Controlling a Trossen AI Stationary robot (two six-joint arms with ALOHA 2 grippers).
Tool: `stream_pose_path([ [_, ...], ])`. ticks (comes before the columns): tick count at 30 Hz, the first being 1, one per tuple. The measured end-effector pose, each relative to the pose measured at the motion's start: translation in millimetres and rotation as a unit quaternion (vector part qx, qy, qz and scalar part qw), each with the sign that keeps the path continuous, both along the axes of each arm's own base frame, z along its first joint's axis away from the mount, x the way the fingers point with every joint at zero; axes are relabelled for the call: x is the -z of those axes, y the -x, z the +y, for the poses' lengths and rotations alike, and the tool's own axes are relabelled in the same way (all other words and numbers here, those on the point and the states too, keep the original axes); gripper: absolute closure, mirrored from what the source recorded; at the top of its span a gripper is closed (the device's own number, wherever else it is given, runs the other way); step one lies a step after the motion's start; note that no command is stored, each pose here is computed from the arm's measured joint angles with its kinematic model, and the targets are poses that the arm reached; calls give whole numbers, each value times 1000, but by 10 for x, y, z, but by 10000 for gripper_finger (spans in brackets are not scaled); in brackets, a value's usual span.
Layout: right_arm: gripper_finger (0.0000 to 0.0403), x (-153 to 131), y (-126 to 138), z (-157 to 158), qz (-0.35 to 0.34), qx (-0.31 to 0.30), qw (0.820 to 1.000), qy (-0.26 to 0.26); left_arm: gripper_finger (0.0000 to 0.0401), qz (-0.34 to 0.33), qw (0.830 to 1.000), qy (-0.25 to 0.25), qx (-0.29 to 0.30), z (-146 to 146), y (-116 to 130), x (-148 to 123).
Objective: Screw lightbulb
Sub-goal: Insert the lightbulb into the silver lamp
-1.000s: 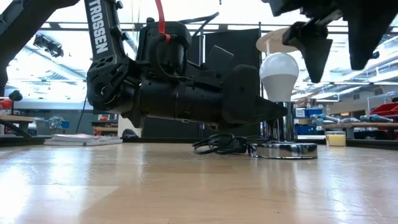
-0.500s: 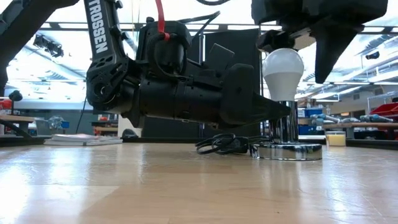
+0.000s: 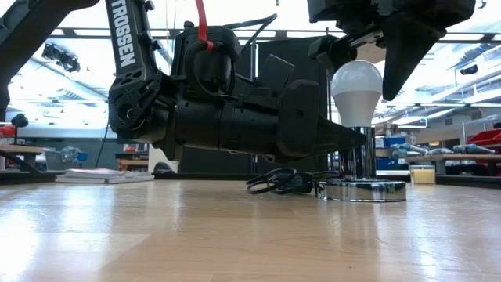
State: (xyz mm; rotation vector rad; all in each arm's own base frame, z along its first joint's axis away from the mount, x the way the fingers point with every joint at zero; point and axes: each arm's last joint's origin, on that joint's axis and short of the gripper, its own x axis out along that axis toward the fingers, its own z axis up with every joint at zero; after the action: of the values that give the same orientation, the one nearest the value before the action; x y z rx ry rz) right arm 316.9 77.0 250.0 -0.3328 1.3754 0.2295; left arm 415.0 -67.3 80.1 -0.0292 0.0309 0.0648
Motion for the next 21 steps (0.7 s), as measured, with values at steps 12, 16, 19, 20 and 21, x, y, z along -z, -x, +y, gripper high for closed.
stream_pose_path([
  [12,28,-3,-37,-69,-4,-141,990,5,230,0,1000,-3,29,9,-5,1],
  [16,28,-8,-62,-58,-17,-204,979,9,230,0,999,0,45,42,-12,0],
  [19,28,-11,-72,-47,-24,-254,967,2,230,0,999,9,54,56,-15,0],
  [20,29,-12,-73,-42,-25,-265,964,-3,230,0,998,11,54,60,-16,0],
  [21,29,-12,-72,-38,-26,-273,962,-9,230,-1,998,14,54,66,-17,-2],
])
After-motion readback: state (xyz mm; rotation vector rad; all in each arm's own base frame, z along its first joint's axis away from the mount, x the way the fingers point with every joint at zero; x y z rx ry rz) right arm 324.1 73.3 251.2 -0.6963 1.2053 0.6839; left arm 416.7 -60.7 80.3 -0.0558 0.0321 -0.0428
